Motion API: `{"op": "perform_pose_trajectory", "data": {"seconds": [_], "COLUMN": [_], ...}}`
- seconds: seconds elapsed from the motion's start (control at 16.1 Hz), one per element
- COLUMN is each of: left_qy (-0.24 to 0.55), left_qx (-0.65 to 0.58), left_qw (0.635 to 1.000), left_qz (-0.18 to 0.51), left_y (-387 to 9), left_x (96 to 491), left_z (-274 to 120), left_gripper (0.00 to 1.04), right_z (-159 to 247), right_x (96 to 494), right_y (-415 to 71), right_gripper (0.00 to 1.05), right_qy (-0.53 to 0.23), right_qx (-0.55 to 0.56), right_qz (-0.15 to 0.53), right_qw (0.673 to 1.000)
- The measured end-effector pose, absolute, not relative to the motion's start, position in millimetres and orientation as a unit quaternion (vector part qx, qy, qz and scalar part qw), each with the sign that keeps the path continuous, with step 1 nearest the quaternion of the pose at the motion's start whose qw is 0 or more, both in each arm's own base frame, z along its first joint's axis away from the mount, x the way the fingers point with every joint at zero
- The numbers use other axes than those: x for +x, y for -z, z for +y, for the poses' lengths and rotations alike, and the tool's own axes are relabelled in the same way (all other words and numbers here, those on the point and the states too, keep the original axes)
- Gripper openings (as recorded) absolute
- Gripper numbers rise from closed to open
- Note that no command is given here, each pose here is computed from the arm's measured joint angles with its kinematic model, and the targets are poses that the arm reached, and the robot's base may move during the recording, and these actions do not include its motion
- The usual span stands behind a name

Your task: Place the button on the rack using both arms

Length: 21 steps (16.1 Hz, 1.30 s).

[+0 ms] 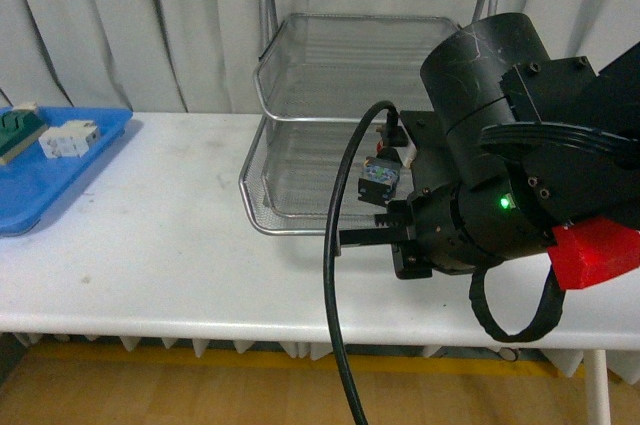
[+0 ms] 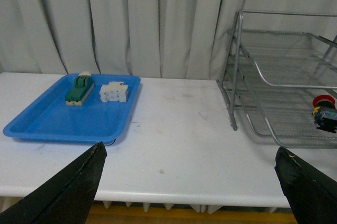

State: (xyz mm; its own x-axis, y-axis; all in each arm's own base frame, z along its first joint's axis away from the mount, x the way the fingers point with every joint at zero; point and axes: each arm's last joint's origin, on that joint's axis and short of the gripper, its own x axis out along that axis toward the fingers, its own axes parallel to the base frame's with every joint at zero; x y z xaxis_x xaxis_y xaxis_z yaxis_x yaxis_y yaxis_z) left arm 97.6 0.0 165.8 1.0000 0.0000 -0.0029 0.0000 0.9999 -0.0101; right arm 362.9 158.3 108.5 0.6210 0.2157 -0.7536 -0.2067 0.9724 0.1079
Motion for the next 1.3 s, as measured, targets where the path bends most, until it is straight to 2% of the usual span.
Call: {"op": "perform_pose_trajectory", "data": {"seconds": [0.81,0.99,1.3], "left_qy": [0.000,0.000,0.000], "left_qx": [-0.005,-0.005,-0.005], "left_qw": [1.000,1.000,1.000], "left_qz": [0.001,0.001,0.001], "left_y": [-166,-166,-166], "left_x": [98,98,98], "left_z": [0,0,0], "left_gripper": [0.98,0.98,0.98], "right_z": [132,126,120], "right_x": [447,449,417], "right_y": [-125,-126,-143], "right_gripper": [0.02,0.02,0.02], "right_qy": [-0.055,-0.050,-0.080], "right_qx": [-0.004,0.001,0.049], "right_qz": [0.390,0.391,0.390], "right_qw": [0.919,0.919,0.916]}}
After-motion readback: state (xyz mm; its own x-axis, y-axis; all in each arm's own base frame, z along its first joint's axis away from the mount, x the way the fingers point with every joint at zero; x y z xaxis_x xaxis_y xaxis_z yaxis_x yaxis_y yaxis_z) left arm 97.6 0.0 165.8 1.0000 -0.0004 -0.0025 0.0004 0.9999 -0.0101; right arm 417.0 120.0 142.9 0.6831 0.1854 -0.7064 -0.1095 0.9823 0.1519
